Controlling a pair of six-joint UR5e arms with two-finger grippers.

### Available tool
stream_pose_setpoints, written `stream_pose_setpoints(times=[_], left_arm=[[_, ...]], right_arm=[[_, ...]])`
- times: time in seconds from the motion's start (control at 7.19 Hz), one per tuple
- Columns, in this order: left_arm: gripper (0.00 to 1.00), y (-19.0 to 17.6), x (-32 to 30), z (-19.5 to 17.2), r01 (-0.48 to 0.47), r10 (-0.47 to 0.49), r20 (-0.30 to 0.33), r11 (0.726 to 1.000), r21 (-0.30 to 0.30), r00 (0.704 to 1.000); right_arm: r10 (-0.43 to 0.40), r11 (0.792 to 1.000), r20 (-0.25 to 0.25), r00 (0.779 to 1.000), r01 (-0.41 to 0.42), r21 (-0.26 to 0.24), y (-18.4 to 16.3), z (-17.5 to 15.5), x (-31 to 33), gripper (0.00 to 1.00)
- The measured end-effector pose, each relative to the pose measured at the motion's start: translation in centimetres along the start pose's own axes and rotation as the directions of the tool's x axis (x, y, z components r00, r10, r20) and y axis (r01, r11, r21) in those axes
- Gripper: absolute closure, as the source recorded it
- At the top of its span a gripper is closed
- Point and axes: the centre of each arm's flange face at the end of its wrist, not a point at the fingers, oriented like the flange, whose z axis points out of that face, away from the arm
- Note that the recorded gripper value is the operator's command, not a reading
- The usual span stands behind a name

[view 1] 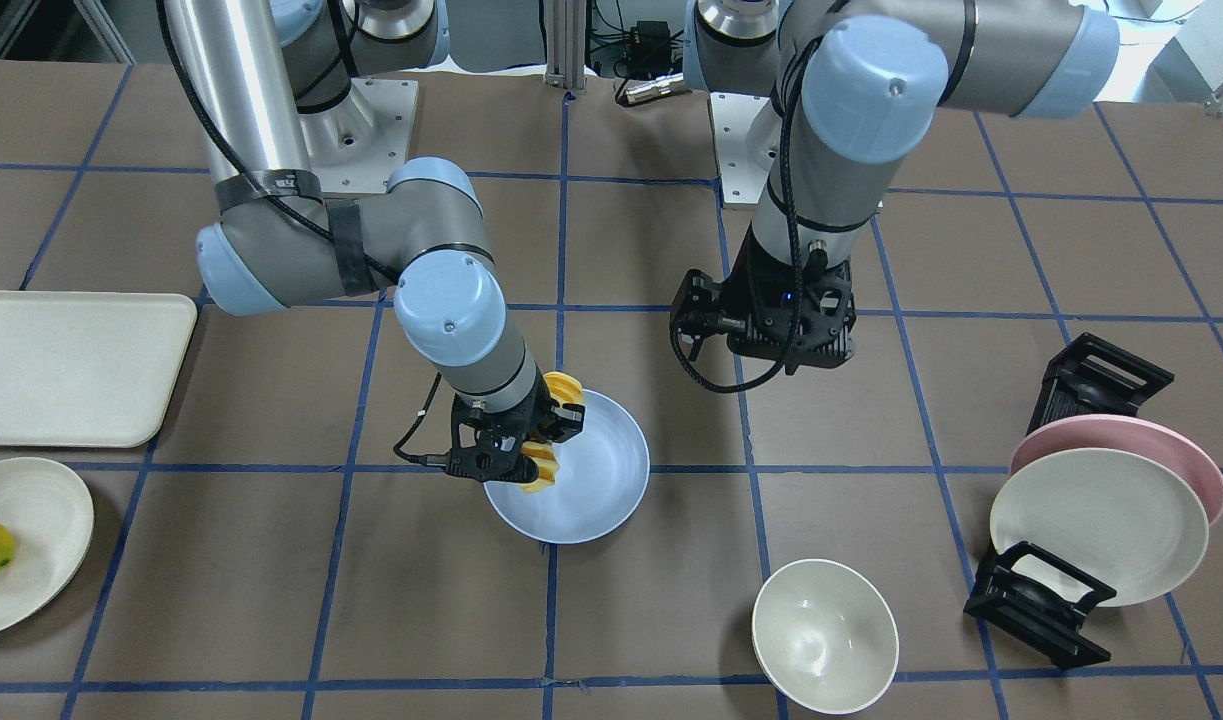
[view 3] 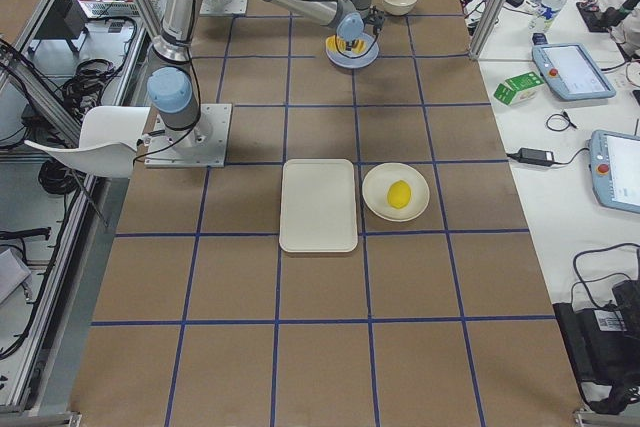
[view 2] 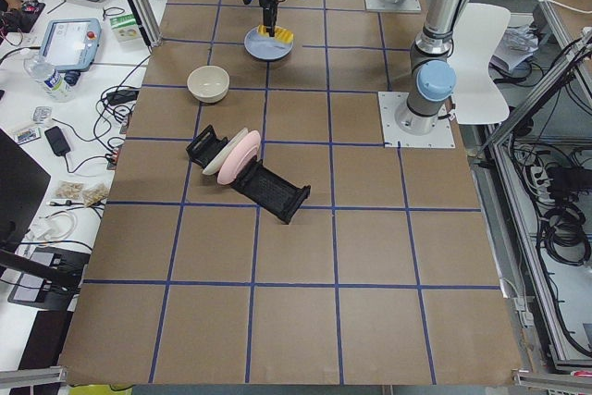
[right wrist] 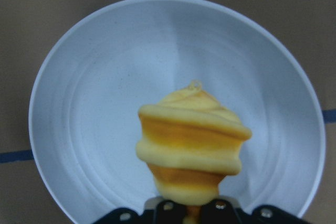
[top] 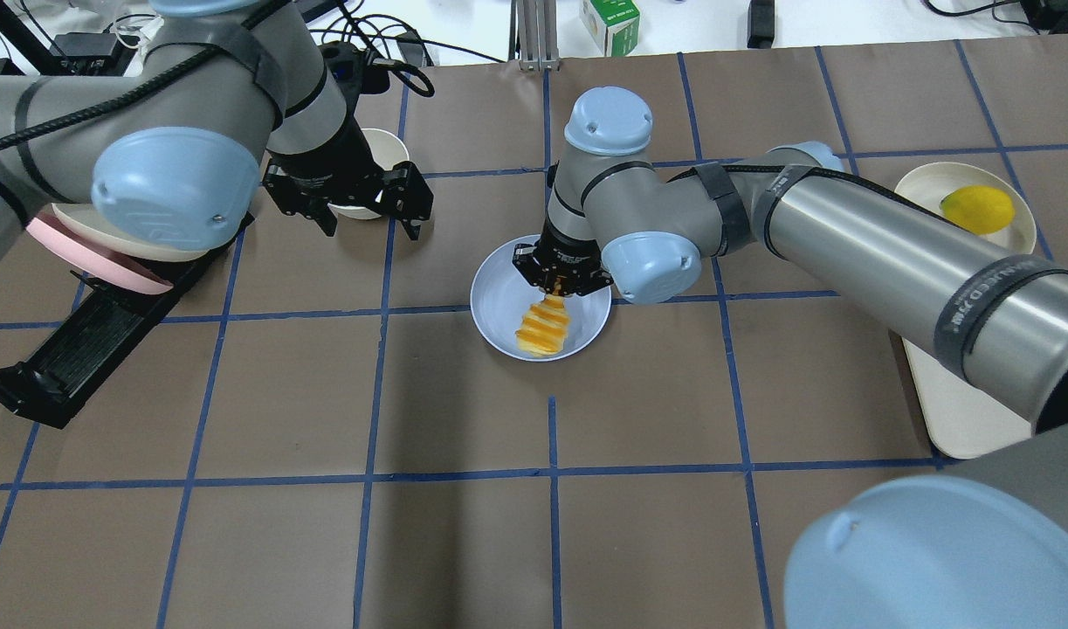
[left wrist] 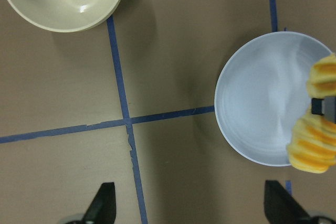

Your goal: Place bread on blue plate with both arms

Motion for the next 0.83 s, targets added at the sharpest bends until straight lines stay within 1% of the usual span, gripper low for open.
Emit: stream_pose_setpoints(times=[0.14,0.42,0.56,0.7,0.83], left_arm=[[0.00,0.7,-0.3,-0.8,0.006,-0.005,0.012,1.000,-0.016,1.000],[0.00,1.4,-0.6,-1.8,0.009,-0.009,0.031,1.000,-0.018,0.999],[0.00,1.5,-0.7,-2.1,0.009,-0.008,0.032,1.000,-0.013,0.999],[0.00,1.4,-1.0,-2.3,0.009,-0.009,0.031,1.000,-0.009,0.999],[0.00,1.1,-1.5,-2.5,0.012,-0.012,0.029,1.000,-0.006,1.000]], right_arm=[[0.010,1.000,0.005,1.000,-0.010,0.006,-0.2,0.7,-0.2,0.00],[0.008,0.999,0.013,1.000,-0.008,0.036,-0.5,0.2,-0.5,0.00],[0.005,0.998,0.022,1.000,-0.006,0.056,-0.7,-1.5,-0.4,0.00],[-0.007,0.997,0.031,1.000,0.005,0.076,-0.9,-3.9,0.2,0.00],[-0.023,0.997,0.028,0.999,0.021,0.076,-0.6,-5.4,1.0,0.00]])
